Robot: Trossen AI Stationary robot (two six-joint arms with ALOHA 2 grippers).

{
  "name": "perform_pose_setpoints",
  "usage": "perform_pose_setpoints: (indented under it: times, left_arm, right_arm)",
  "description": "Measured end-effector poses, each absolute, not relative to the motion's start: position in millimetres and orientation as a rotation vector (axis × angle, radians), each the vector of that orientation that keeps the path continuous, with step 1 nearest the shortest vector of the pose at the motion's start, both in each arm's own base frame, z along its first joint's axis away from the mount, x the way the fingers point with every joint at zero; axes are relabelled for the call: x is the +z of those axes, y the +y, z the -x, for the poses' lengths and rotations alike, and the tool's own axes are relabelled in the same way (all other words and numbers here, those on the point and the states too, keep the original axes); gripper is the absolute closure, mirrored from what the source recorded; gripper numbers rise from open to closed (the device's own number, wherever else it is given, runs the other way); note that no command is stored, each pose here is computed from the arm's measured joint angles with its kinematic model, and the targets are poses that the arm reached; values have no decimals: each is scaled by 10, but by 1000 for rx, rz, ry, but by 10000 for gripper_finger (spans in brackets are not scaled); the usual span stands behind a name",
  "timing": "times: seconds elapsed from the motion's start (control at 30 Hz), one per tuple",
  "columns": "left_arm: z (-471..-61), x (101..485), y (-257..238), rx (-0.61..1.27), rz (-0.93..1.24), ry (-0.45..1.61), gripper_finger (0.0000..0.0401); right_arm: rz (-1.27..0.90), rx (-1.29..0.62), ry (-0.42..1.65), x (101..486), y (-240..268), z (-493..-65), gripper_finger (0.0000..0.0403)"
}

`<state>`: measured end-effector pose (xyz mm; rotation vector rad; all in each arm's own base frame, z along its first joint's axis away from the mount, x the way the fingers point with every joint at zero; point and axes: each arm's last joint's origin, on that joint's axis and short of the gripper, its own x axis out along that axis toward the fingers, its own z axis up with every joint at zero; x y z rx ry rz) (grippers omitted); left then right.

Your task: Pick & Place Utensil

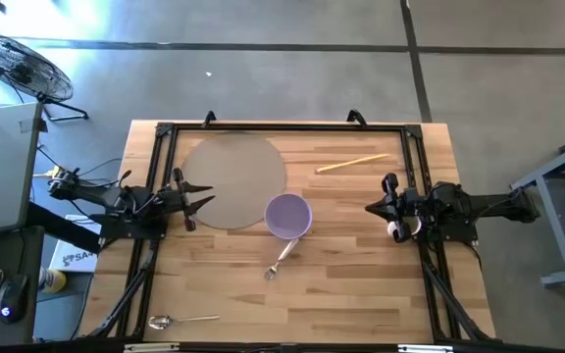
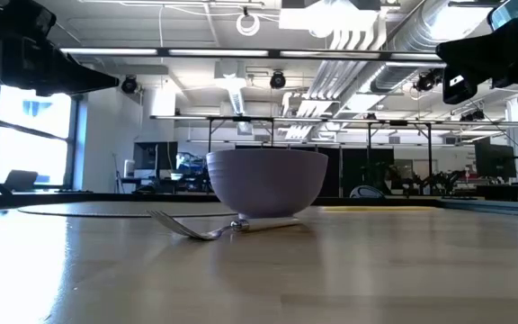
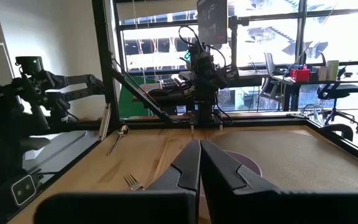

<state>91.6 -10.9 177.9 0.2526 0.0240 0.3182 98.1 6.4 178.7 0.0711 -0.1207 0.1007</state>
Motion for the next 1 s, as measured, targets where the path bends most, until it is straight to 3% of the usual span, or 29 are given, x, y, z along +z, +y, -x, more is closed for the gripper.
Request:
perform_pose_setpoints:
  times: [0.53, 0.77, 0.87, 1.0]
  left_arm:
    - [-917, 1784, -109, 319, -274, 20, 286]
    - [-913, 1883, -117, 303, -314, -73, 286]
    - [-914, 1877, -120, 289, -278, -74, 286]
    - [-913, 1917, -133, 227, -56, -147, 286]
  right_arm:
    - [-71, 100, -120, 1786, 64, -982, 398]
    - [-71, 101, -120, 1787, 64, -982, 398]
    - [-71, 101, -121, 1787, 64, -982, 398]
    - [-71, 100, -120, 1787, 64, -982, 398]
